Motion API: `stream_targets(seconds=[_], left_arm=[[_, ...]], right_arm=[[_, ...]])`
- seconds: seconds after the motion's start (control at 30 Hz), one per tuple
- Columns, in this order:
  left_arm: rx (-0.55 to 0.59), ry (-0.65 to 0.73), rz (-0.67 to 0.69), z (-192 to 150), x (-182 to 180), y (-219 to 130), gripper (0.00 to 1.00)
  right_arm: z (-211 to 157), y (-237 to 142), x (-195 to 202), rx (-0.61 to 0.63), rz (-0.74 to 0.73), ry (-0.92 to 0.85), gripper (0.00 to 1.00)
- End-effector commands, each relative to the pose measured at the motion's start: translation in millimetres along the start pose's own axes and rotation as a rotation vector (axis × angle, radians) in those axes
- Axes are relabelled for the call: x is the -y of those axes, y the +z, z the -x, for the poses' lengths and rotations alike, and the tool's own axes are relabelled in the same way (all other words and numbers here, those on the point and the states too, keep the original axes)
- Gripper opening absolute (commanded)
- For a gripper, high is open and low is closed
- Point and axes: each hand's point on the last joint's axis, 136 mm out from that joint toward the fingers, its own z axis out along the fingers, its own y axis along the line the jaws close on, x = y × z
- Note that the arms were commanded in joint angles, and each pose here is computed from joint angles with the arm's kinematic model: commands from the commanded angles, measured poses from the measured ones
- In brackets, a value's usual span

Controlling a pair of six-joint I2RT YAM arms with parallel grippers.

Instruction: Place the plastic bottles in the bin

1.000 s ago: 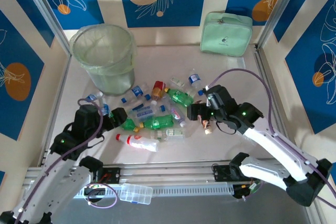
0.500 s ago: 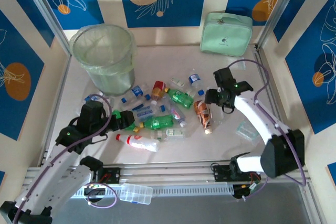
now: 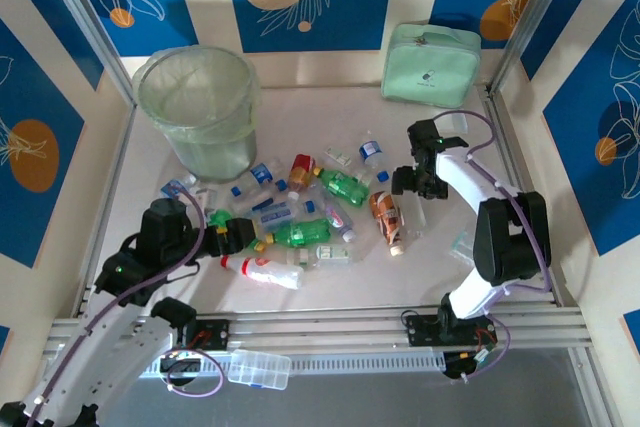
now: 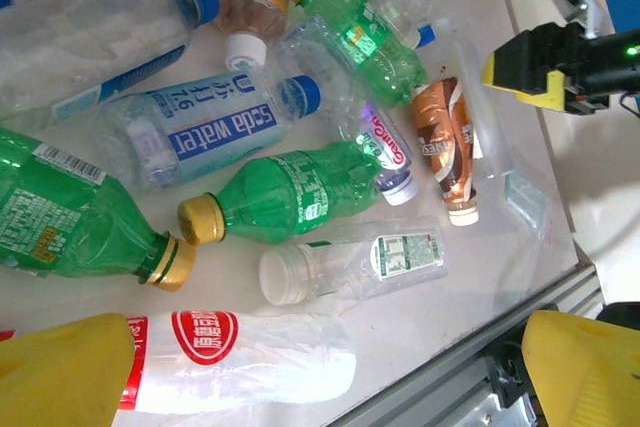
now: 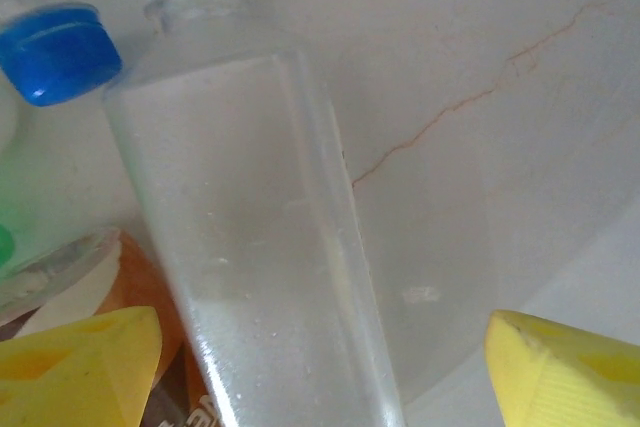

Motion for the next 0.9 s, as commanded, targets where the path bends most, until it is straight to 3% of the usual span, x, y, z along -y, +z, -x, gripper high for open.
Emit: stream_targets(seconds=[0.0,0.2,0.37,0.53,0.87], left_arm=[[-0.001,0.051,-0.059,2.0,15.1,-5.1,0.99],[0.016,0.051,-0.095,5.2,20.8,-3.6,0.99],[0.009,0.058,-0.084,3.9,18.4,-2.4,0.99],[0.004,0.052,-0.081,2.7,15.7,2.0,0.99],[-0.021,0.068,-0.046,8.7,14.7,7.4,0.99]], right_arm=[[-4.3,7.9,-5.4,-0.036,0.014,-0.046,0.85],[-10.5,27.6,-3.7,-0.087,0.006,-0.034,0.87],[-7.0,34.4,1.2,-0.094,-0.008,-0.006,0.81],[-4.9,36.4,5.9,-0.083,-0.009,0.033,0.69],[14.0,-12.6,24.7,0.154,-0.062,0.088,0.55]])
